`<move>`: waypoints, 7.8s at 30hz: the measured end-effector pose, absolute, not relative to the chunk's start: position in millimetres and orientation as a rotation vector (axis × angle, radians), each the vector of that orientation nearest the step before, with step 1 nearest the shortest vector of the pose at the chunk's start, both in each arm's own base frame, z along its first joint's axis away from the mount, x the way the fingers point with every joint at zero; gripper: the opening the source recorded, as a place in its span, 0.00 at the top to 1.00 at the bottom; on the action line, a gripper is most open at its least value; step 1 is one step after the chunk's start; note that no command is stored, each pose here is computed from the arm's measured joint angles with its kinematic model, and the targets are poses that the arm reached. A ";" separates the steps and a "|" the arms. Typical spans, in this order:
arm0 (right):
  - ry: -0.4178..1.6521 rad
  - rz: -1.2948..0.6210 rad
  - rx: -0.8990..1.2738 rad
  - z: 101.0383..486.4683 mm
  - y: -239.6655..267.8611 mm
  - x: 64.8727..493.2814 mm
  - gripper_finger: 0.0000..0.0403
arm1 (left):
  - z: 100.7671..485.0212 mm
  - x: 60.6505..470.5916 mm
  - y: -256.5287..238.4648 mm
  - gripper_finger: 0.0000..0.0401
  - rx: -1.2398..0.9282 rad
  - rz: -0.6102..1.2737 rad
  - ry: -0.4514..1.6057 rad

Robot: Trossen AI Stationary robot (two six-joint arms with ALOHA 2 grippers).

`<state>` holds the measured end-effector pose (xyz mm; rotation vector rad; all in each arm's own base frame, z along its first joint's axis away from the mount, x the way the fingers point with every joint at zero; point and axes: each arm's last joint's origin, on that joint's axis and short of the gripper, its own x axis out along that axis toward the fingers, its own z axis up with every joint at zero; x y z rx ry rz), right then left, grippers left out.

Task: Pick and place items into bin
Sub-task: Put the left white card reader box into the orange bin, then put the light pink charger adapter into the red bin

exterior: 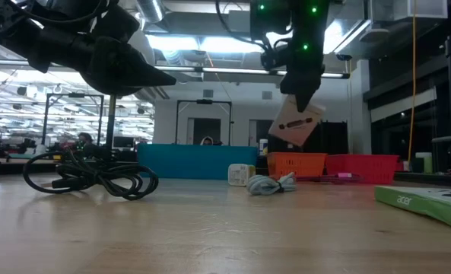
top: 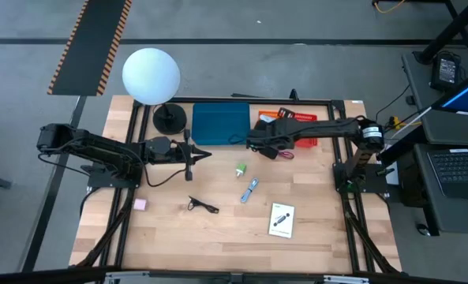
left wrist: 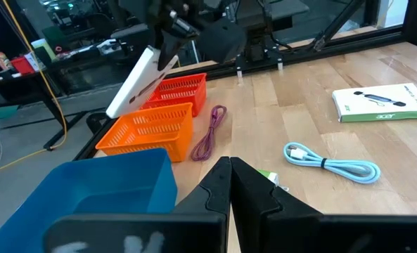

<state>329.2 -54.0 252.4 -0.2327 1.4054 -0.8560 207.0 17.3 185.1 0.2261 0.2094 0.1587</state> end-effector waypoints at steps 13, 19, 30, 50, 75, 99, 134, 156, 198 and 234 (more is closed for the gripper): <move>1.430 -0.860 -0.235 239.6 -58.2 335.9 0.97 | 185.1 207.0 17.3 0.99 0.226 0.159 0.209; 1.477 -0.869 -0.241 225.1 -64.6 340.7 0.97 | 185.1 207.0 17.3 0.99 0.226 0.159 0.209; 1.534 -0.892 -0.231 205.4 -81.0 345.3 0.97 | 185.1 207.0 17.3 0.99 0.226 0.159 0.209; 1.522 -0.847 -0.230 203.7 -82.9 349.4 0.87 | 185.1 207.0 17.3 0.99 0.225 0.159 0.209; 1.562 -0.748 -0.243 202.8 -81.4 350.0 0.85 | 185.1 207.0 17.3 0.99 0.225 0.159 0.209; 1.563 -0.669 -0.317 192.1 -83.2 351.0 0.56 | 185.1 207.0 17.3 0.99 0.223 0.159 0.209; 1.438 -0.674 -0.440 223.0 -60.9 349.2 0.55 | 183.4 206.7 17.2 0.99 0.224 0.155 0.226; 0.773 -0.564 -0.276 201.8 -7.9 244.8 0.67 | 182.8 206.6 16.5 0.99 0.173 0.154 0.227; 0.315 -0.195 -0.121 171.4 13.2 212.4 0.72 | 179.4 206.6 -1.3 0.99 0.173 0.045 0.254; 0.288 -0.166 -0.234 175.1 11.9 213.9 0.97 | 227.5 251.6 -95.2 0.99 -0.043 0.123 0.817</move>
